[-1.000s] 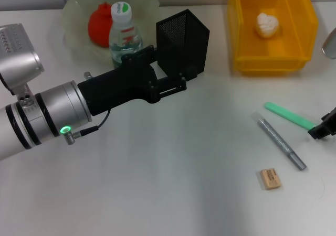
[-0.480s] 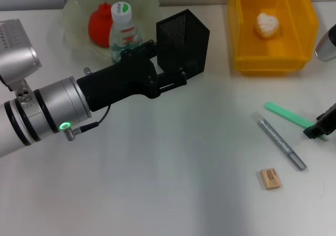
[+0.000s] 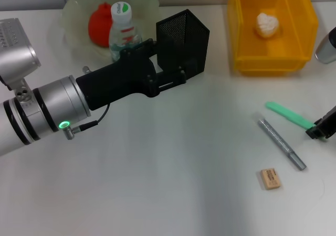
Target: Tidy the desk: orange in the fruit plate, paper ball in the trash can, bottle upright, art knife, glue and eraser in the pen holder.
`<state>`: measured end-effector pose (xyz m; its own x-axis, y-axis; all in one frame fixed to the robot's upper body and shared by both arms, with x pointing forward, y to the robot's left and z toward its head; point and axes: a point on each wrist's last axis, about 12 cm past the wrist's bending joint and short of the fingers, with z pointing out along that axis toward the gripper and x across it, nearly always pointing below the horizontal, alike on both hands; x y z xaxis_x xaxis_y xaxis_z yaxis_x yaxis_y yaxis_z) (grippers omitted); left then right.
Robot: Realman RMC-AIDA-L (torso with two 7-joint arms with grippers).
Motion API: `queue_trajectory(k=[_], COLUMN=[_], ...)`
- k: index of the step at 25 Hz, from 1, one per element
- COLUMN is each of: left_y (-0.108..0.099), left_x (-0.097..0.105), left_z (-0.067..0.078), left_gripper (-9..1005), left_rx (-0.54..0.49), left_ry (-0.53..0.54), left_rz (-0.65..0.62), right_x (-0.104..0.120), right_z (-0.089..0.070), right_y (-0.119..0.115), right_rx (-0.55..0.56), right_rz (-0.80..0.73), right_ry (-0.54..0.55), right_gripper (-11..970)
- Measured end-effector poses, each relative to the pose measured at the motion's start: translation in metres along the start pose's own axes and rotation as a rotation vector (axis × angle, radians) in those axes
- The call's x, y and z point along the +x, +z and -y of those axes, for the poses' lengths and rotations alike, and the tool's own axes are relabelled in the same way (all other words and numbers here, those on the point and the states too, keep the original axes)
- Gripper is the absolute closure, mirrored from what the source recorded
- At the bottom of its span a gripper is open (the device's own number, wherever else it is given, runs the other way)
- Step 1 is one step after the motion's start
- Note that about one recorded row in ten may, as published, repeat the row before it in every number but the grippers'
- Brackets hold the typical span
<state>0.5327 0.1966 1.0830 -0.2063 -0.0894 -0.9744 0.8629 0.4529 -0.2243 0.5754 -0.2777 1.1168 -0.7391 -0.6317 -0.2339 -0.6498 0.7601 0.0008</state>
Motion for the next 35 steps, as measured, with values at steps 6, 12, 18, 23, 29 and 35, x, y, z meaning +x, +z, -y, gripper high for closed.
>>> queue_trajectory(k=[6,12,18,23,29,35], left_y=[-0.001,-0.002,-0.005,-0.004,-0.002,-0.001], left_x=[-0.002,-0.003,-0.004,-0.004,-0.004,-0.005], left_z=[0.0,0.001,0.003,0.003,0.003,0.003], left_gripper=[227,227,226,226,226,227], left_rx=[0.003,0.014,0.027,0.029,0.031,0.034], left_ry=[0.001,0.001,0.015,0.016,0.011,0.009], left_rz=[0.008,0.016,0.036,0.042,0.041,0.042], right_x=[0.002,0.005,0.017,0.025,0.027,0.019], right_z=[0.001,-0.001,0.006,0.006,0.007,0.005], right_y=[0.0,-0.011,-0.03,-0.029,-0.041,-0.046], right_rx=[-0.006,-0.014,-0.061,-0.073,-0.188,-0.396], right_rz=[0.007,0.098,0.279,0.306,0.509,0.687], right_ry=[0.014,0.031,0.088,0.109,0.182,0.309], right_gripper=[738,759,768,786,786,786])
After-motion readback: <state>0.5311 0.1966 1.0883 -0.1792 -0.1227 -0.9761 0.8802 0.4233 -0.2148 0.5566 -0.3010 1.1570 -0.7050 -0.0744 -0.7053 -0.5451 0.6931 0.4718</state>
